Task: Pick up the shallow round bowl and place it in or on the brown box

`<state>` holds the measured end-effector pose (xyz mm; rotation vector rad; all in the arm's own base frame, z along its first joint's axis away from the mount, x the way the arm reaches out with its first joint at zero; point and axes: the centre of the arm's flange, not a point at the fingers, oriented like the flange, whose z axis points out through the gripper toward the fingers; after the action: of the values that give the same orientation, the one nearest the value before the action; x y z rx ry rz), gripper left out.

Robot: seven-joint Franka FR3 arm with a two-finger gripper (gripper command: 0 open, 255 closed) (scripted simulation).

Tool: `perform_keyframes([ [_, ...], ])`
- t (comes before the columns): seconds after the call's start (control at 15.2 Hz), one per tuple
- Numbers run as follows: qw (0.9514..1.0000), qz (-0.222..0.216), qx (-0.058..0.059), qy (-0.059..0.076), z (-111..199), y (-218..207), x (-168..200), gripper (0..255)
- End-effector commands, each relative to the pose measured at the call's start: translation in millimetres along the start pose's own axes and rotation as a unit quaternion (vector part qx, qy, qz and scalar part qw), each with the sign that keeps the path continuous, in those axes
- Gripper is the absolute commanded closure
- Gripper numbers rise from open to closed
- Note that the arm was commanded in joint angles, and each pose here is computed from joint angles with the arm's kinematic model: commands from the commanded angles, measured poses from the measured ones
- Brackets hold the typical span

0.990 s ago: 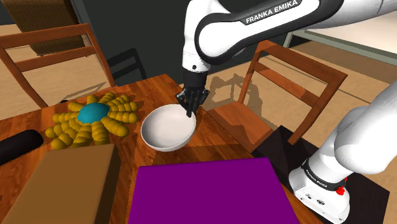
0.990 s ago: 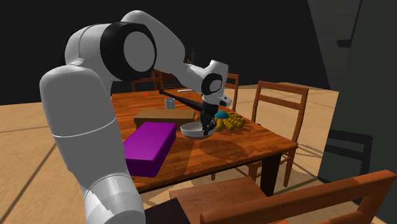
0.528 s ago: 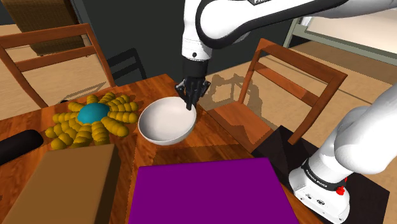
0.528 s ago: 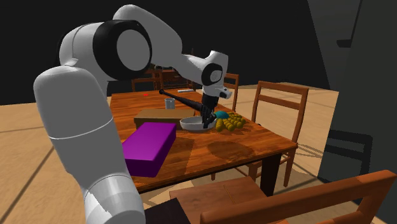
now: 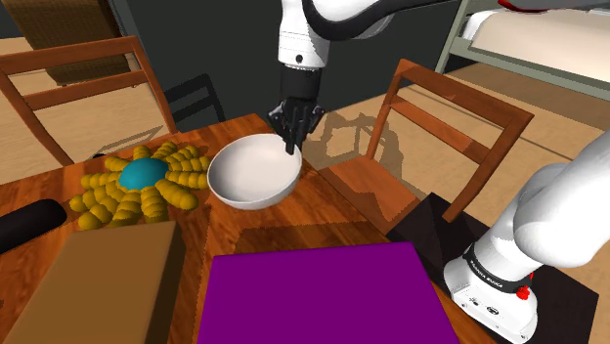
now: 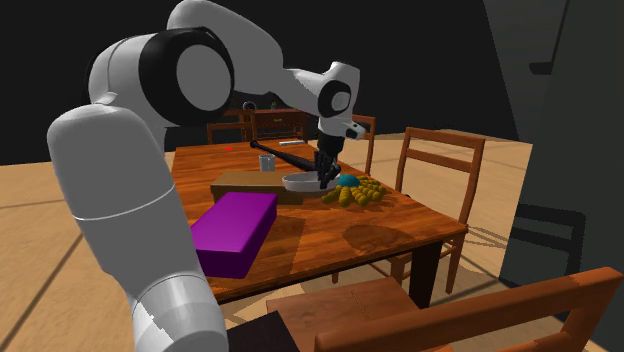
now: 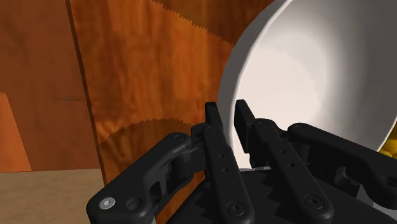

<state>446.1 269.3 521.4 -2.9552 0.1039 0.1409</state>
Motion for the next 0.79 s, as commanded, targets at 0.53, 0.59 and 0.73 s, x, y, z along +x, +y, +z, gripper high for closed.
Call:
perform_keyframes([
  [0.53,1.0,0.0,0.0,0.0,-23,-56,-16,255],
  [0.59,1.0,0.0,0.0,0.0,-21,-68,-19,255],
  [0.73,1.0,0.0,0.0,0.0,-18,-94,-25,255],
])
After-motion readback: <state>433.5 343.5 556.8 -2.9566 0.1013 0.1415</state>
